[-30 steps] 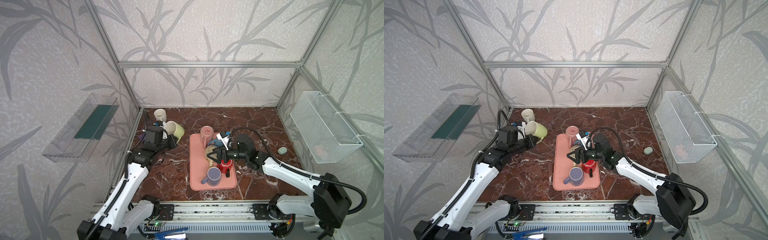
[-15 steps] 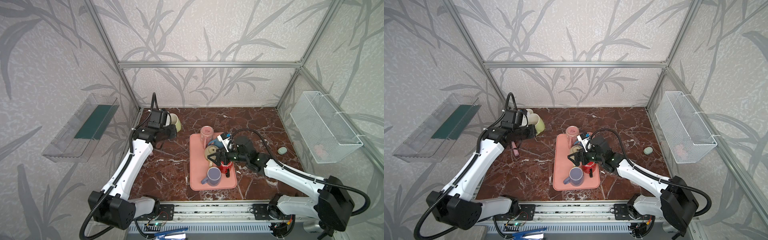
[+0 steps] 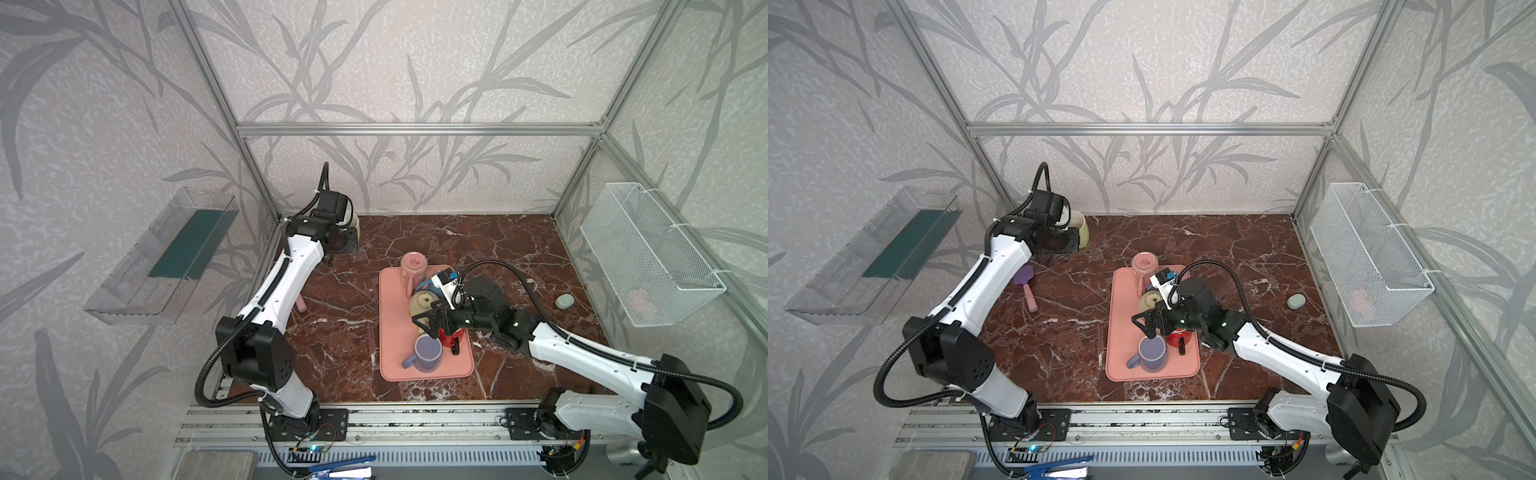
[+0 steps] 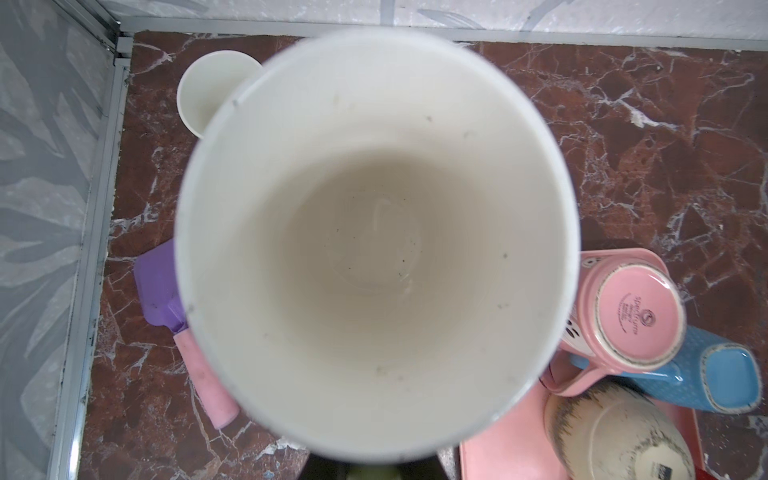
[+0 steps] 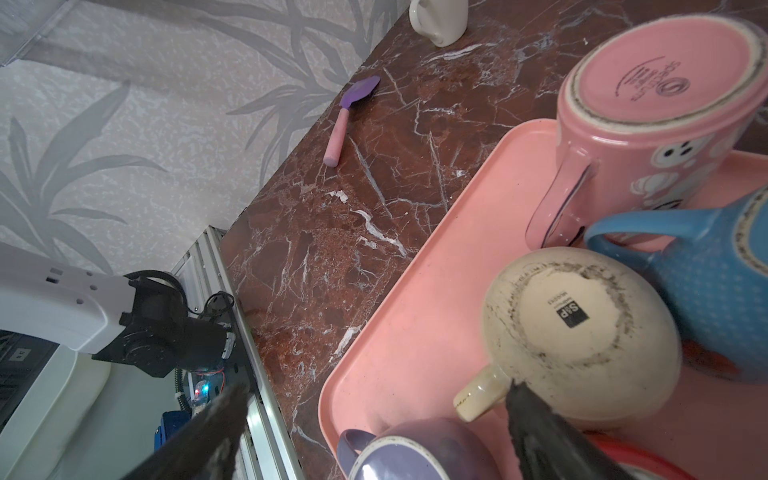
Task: Turn the mug right side up
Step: 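Carry the upright green mug with the left gripper beside the white mug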
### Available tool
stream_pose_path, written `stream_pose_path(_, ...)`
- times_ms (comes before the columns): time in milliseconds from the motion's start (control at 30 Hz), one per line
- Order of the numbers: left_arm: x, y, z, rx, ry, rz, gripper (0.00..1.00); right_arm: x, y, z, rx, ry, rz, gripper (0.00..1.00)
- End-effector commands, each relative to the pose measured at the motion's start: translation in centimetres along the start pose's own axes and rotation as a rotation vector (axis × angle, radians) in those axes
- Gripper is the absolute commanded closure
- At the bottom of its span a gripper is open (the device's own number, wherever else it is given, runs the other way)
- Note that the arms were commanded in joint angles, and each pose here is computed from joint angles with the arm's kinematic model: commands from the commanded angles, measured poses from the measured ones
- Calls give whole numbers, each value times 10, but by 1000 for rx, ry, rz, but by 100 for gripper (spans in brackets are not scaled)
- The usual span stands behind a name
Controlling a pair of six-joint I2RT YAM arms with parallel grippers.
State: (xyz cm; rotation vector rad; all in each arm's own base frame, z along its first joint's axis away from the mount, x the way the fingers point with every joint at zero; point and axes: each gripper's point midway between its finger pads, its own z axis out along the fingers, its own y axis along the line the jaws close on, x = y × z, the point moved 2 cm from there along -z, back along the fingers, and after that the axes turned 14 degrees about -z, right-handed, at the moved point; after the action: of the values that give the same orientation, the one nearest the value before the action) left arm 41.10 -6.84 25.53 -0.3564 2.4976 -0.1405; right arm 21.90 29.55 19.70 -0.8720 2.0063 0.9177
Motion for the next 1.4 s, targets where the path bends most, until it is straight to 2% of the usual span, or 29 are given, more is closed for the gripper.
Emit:
stream_pose_path(0,-32,-1,2,-13,-79,4,100,-5,1,-3,15,-23,-15,4)
stream_pose_path(733,-73,17,108,-42,-11,-79,100,12,-14,21,29,36,22,4)
stream_pose_path(1367,-85,14,161,-58,20,-63,100,23,-29,34,16,69,92,4)
